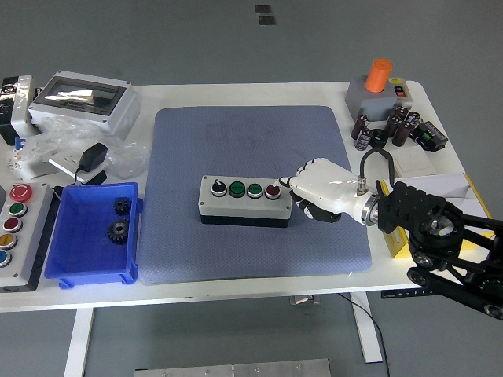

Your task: Pick up the button,place it on the desk,press the button,press the button

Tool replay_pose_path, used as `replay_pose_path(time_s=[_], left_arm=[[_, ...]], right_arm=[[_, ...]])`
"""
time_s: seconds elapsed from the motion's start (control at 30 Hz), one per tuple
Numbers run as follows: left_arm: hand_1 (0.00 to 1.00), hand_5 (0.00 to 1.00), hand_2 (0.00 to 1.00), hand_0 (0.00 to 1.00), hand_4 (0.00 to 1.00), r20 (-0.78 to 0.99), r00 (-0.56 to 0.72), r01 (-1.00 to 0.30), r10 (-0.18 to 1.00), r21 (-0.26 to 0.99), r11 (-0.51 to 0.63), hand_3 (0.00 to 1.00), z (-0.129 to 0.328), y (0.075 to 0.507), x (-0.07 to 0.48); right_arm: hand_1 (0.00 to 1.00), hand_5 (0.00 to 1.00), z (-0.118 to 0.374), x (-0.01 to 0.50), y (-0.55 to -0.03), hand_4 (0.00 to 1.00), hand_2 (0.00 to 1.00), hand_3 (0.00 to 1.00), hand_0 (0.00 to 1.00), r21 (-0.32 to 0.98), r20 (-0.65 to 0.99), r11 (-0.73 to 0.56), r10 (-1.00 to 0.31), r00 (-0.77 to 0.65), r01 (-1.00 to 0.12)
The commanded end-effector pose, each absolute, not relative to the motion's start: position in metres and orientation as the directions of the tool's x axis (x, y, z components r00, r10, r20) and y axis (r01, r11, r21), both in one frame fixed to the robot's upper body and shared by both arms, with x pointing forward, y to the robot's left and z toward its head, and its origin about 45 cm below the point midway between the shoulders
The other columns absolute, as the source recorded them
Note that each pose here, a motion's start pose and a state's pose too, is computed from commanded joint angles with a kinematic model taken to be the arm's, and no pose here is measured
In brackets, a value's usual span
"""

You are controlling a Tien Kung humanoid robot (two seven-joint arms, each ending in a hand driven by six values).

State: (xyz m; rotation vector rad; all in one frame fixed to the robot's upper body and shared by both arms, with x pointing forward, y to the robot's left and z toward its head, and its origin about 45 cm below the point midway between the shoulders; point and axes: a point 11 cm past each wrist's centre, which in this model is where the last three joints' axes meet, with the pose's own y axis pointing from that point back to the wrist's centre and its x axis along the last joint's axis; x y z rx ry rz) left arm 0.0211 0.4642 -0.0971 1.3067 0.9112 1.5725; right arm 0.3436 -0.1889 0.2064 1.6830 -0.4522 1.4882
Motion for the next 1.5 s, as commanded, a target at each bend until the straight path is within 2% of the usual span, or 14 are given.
replay_pose_path(time_s=[0.57,0.67,0.77,0.93,0.97,1.13,1.17,1.33,1.37,1.5], left_arm=[[0.727,0.222,0.585,0.729,0.417,0.347,-0.065,-0.175,0.936,0.919,-0.353,0.594,-0.096,0.466,0.025],[0.727,0.222,0.585,0.729,0.417,0.346,-0.065,-0.176,0.936,0.920,-0.352,0.594,-0.096,0.465,0.025],[0.728,0.224,0.585,0.728,0.417,0.345,-0.065,-0.174,0.936,0.920,-0.351,0.595,-0.097,0.465,0.024],[0.728,0.224,0.585,0.728,0.417,0.346,-0.062,-0.171,0.936,0.920,-0.352,0.595,-0.096,0.465,0.024],[0.727,0.224,0.586,0.727,0.418,0.347,-0.060,-0.170,0.936,0.920,-0.352,0.595,-0.096,0.466,0.023],[0.727,0.224,0.586,0.727,0.418,0.355,-0.051,-0.170,0.934,0.918,-0.358,0.595,-0.095,0.470,0.024],[0.727,0.224,0.586,0.727,0.419,0.356,-0.049,-0.170,0.933,0.918,-0.359,0.595,-0.094,0.470,0.024],[0.727,0.224,0.586,0.727,0.419,0.365,-0.042,-0.161,0.930,0.916,-0.366,0.595,-0.093,0.473,0.023],[0.727,0.221,0.587,0.727,0.423,0.366,-0.042,-0.157,0.930,0.916,-0.368,0.595,-0.093,0.473,0.022],[0.727,0.221,0.587,0.727,0.423,0.372,-0.043,-0.146,0.927,0.916,-0.374,0.595,-0.093,0.475,0.018]], right_arm=[[0.569,0.020,0.193,0.343,-0.190,0.002,0.321,0.785,0.573,0.373,0.927,-0.576,0.269,0.262,-0.728],[0.569,0.020,0.207,0.345,-0.187,0.002,0.321,0.785,0.573,0.308,0.951,-0.609,0.174,0.256,-0.731],[0.556,0.020,0.234,0.346,-0.183,0.002,0.320,0.778,0.573,0.193,0.972,-0.653,0.024,0.234,-0.732],[0.556,0.020,0.271,0.348,-0.186,0.002,0.320,0.778,0.573,0.032,0.958,-0.662,-0.195,0.212,-0.749],[0.478,0.092,0.277,0.350,-0.188,0.245,0.332,0.766,0.429,0.009,0.950,-0.653,-0.232,0.210,-0.758],[0.478,0.092,0.289,0.360,-0.199,0.245,0.332,0.766,0.429,-0.045,0.917,-0.582,-0.346,0.197,-0.812],[0.512,0.151,0.290,0.361,-0.201,0.508,0.418,0.755,0.453,-0.049,0.914,-0.568,-0.356,0.192,-0.821],[0.512,0.151,0.285,0.365,-0.213,0.508,0.418,0.755,0.453,-0.062,0.895,-0.506,-0.409,0.177,-0.860],[0.780,0.367,0.285,0.365,-0.215,0.787,0.806,0.933,0.723,-0.067,0.890,-0.499,-0.421,0.174,-0.864],[0.780,0.367,0.281,0.363,-0.222,0.787,0.806,0.933,0.723,-0.075,0.875,-0.479,-0.453,0.173,-0.875]])
